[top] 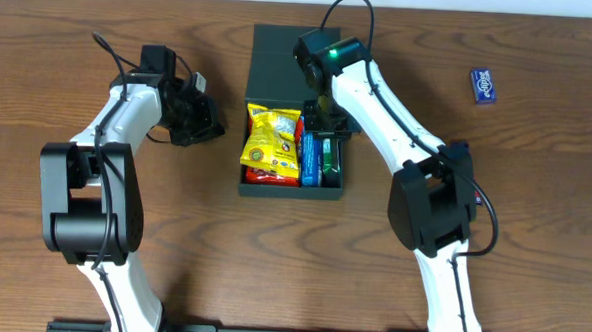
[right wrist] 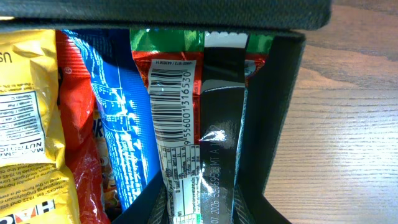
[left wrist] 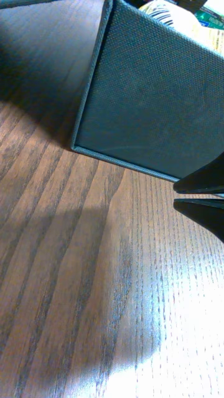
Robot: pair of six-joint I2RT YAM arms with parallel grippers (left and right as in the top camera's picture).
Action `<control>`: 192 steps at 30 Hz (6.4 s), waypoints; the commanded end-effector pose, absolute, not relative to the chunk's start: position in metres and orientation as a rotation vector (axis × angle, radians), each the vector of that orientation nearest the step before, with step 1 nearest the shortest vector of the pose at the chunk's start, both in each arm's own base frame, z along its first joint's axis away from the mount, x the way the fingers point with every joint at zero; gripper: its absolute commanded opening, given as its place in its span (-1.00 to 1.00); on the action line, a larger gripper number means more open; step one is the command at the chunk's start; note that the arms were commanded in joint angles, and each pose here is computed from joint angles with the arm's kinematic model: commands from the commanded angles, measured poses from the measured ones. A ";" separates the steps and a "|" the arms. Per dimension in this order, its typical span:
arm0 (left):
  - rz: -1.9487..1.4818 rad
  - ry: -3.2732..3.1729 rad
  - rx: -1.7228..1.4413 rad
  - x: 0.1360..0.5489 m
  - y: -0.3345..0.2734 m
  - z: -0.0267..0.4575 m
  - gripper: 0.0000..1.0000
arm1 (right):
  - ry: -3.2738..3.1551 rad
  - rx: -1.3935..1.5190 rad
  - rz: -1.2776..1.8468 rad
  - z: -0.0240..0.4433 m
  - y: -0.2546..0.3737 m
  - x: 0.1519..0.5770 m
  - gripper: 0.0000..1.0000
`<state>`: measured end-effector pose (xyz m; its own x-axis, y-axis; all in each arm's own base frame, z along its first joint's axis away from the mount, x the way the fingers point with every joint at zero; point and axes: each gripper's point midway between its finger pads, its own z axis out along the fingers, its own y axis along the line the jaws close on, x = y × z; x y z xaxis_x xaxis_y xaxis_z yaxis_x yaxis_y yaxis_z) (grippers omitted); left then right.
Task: Pack container
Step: 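Carry the stick pack over the box and lower it into the right side, then release the stick pack and move the right gripper to the purple bar, then grasp the purple Dairy Milk bar with the right gripper and lift it, then carry the purple bar into the box and lower it beside the blue bar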
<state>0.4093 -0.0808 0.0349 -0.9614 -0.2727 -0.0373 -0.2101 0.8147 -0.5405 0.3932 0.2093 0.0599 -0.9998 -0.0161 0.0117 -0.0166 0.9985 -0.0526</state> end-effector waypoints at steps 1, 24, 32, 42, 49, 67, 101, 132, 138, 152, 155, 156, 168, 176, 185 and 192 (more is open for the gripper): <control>-0.838 2.908 -0.379 0.404 -0.079 0.026 -0.88 | -3.149 0.016 0.108 0.066 0.207 0.393 -0.70; -0.830 2.908 -0.363 0.404 -0.079 0.026 -0.87 | -3.467 -0.059 0.496 0.179 0.144 0.447 0.38; -0.830 2.909 -0.363 0.404 -0.079 0.026 -0.87 | -3.297 -0.222 0.662 0.173 0.009 0.456 0.34; -0.830 2.908 -0.364 0.404 -0.079 0.026 -0.79 | -3.140 -0.257 0.095 0.107 -0.110 0.420 0.35; -0.831 2.908 -0.364 0.404 -0.079 0.026 -0.78 | -3.047 -0.245 0.048 0.059 -0.092 0.400 0.38; -0.829 2.891 -0.354 0.408 -0.079 0.027 -0.76 | -2.980 -0.264 0.321 0.004 -0.086 0.380 0.11; -0.829 2.891 -0.354 0.408 -0.079 0.027 -0.75 | -3.197 -0.338 0.146 0.080 -0.032 0.447 -0.48; -0.828 2.887 -0.351 0.409 -0.078 0.027 -0.76 | -2.903 -0.294 0.220 -0.008 -0.063 0.355 0.16; -0.828 2.887 -0.352 0.409 -0.078 0.027 -0.76 | -2.928 -0.300 0.239 -0.018 -0.065 0.358 -0.23; -0.829 2.888 -0.352 0.409 -0.079 0.027 -0.75 | -2.987 -0.355 0.214 -0.009 -0.063 0.378 -0.74; -0.828 2.887 -0.352 0.409 -0.078 0.027 -0.75 | -3.029 -0.363 0.213 0.008 -0.064 0.394 -0.86; -0.828 2.887 -0.352 0.409 -0.078 0.027 -0.76 | -3.042 -0.364 0.214 0.014 -0.064 0.400 -0.88; -0.828 2.888 -0.352 0.409 -0.079 0.027 -0.76 | -3.240 -0.179 0.101 0.095 0.007 0.455 -0.97; -0.829 2.891 -0.353 0.408 -0.079 0.027 -0.75 | -3.241 0.033 -0.083 0.122 0.107 0.442 -0.98; -0.829 2.891 -0.354 0.408 -0.079 0.027 -0.75 | -3.193 0.109 -0.138 0.124 0.185 0.408 -0.97; -0.829 2.891 -0.353 0.408 -0.079 0.027 -0.75 | -3.186 -0.003 -0.139 0.117 0.213 0.395 -0.97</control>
